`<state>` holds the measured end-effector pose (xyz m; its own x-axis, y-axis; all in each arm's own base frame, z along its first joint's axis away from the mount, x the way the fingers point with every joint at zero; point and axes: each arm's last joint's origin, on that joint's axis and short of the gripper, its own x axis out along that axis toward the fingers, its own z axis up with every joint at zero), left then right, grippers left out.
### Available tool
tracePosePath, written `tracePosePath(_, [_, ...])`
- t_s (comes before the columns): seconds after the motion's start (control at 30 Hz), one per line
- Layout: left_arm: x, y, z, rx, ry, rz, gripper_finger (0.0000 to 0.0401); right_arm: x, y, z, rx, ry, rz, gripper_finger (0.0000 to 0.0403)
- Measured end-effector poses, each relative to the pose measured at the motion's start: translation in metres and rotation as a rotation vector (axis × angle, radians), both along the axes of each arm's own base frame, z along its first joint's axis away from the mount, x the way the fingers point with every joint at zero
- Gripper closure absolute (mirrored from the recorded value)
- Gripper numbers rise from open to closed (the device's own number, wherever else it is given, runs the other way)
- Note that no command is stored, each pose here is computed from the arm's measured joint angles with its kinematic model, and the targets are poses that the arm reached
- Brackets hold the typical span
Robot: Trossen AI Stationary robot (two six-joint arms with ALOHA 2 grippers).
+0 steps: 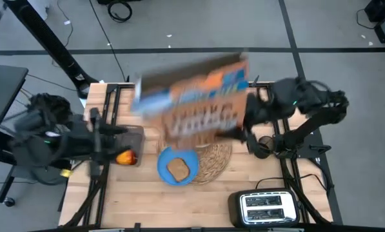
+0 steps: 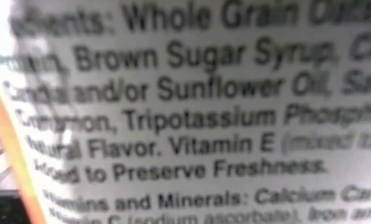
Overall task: Arrange a breakfast setting
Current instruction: Pour the cereal from the cereal box into the bowl
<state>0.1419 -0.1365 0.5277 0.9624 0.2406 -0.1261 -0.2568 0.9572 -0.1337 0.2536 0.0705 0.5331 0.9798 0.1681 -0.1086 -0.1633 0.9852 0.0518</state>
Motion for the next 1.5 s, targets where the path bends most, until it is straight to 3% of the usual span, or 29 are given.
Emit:
tracePosePath(0.2, [0.071,0.002,-0.012,0.088,0.04,0.103,0.0073,-0.009,-0.012,0.007,-0.036,-0.041,-0.021,0.0121])
tracePosePath(0.3, [0.106,0.007,-0.016,0.133,0.031,0.09,0.0052,-0.008,-0.013,0.006,-0.043,-0.034,0.025,0.0121])
tracePosePath(0.4, [0.123,0.014,-0.019,0.17,0.023,0.127,0.0047,-0.016,-0.015,0.008,-0.038,-0.033,0.05,0.0121])
tracePosePath(0.77, [0.136,0.014,-0.015,0.24,-0.015,0.076,0.0047,-0.034,-0.014,0.013,-0.073,-0.045,0.107,0.0122])
tracePosePath(0.9, [0.14,0.018,-0.006,0.229,-0.106,0.049,0.0047,-0.042,-0.014,0.02,-0.122,-0.109,0.111,0.0122])
tracePosePath(1.1, [0.153,0.025,-0.008,0.26,-0.118,0.018,0.0046,-0.031,-0.009,0.017,-0.188,-0.125,0.186,0.0122])
tracePosePath(1.33, [0.16,0.036,-0.004,0.236,-0.183,-0.017,0.0053,-0.02,-0.01,0.012,-0.191,-0.091,0.061,0.0122])
tracePosePath(1.5, [0.162,0.043,-0.002,0.232,-0.19,-0.012,0.0104,-0.015,-0.011,0.011,-0.19,-0.09,0.032,0.0124])
